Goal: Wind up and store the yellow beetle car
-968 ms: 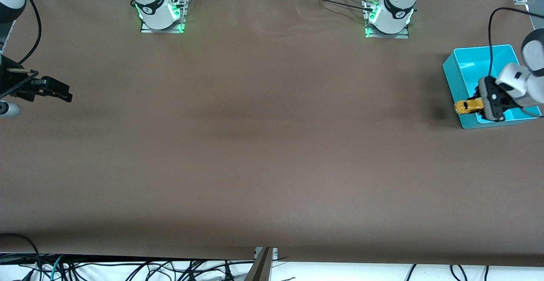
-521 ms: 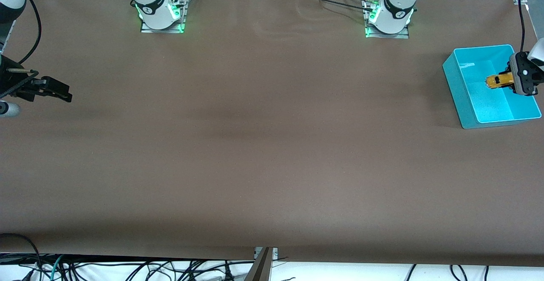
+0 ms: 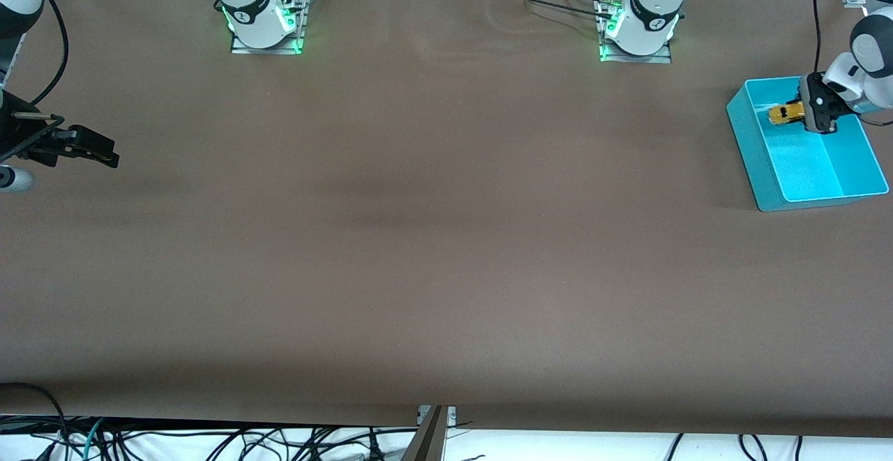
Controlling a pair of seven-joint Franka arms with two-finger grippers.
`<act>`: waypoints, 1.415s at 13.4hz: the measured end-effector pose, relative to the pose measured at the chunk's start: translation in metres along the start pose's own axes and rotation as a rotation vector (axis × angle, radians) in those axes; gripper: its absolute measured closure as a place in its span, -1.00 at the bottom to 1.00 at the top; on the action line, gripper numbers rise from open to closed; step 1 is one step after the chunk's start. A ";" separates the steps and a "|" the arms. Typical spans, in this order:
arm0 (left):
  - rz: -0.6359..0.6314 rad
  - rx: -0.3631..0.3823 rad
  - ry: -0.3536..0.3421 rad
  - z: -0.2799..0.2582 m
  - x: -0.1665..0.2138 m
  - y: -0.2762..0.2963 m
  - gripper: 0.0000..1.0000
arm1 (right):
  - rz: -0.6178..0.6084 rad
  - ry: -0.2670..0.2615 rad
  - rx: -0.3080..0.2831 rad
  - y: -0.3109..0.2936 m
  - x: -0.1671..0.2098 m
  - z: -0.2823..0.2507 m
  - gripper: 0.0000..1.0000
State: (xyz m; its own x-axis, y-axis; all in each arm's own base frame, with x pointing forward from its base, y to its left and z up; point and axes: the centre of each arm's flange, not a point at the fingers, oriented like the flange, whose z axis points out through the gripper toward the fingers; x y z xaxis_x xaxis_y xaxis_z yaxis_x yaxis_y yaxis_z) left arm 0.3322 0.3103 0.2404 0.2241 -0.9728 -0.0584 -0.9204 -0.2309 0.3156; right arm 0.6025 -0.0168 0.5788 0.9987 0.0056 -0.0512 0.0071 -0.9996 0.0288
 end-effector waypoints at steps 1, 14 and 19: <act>0.004 -0.008 0.002 0.016 -0.004 0.005 0.14 | -0.001 0.000 0.000 0.000 0.000 0.000 -1.00; 0.007 0.022 -0.041 -0.008 -0.025 -0.006 -1.00 | -0.001 0.000 0.000 0.000 0.000 0.000 -1.00; 0.053 0.205 -0.096 -0.150 0.019 -0.048 -0.98 | -0.001 0.000 0.000 0.000 0.000 0.000 -1.00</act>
State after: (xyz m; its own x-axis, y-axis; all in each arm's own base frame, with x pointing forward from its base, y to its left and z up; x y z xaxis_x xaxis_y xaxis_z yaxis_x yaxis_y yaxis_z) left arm 0.4288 0.3058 0.3663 0.1511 -0.9786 -0.1401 -0.9781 -0.1684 0.1219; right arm 0.6026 -0.0163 0.5788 0.9987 0.0062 -0.0511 0.0077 -0.9996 0.0284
